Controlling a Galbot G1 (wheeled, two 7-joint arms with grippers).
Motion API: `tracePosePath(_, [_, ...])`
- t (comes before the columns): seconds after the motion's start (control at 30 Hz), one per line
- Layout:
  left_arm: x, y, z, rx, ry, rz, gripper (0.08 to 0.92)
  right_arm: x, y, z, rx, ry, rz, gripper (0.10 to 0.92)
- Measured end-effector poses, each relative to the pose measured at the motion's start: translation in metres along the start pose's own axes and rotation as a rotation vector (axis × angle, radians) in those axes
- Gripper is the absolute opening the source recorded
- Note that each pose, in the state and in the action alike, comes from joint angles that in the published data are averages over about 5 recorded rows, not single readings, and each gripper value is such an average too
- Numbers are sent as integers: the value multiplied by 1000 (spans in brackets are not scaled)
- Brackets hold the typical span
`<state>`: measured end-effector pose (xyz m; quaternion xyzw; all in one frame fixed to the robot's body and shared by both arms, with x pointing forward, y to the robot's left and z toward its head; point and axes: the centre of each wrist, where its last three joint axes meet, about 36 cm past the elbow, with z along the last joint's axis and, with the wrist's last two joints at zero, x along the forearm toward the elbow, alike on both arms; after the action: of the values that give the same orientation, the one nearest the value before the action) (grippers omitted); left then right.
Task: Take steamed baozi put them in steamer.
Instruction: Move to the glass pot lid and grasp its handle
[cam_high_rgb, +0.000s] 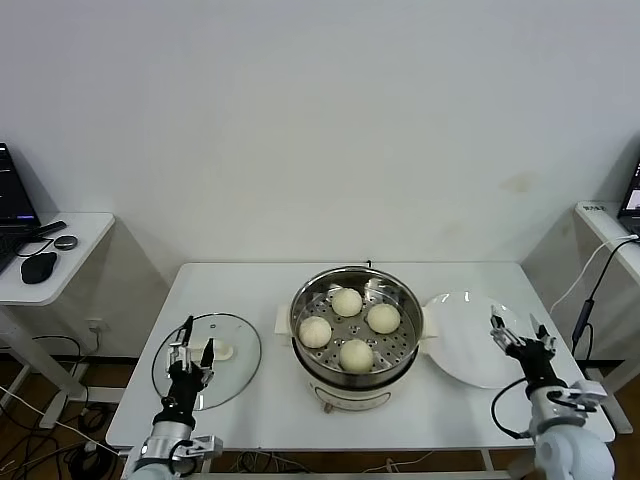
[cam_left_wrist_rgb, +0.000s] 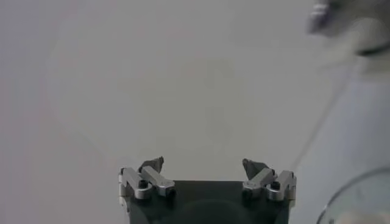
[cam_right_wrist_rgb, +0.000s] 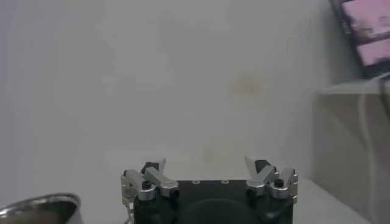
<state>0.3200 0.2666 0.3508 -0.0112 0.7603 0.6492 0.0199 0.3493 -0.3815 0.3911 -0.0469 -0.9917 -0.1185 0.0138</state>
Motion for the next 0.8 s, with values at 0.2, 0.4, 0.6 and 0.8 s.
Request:
tracePosePath(0.2, [-10,-20,11,-114,18,98,823,13,-9,3,2,15,28,823])
tracePosePath(0.4, [-16,-31,17,-167,48,160,823,19,-14,5,2,19,49,823])
tracePosePath(0.6, [-21,-40,21,-191,68,193,823,23,-15,10,0,27,62,823])
tracePosePath(0.8, [-34,-49,30,-185,106,197,823,28,-16,15,4,38,72,823])
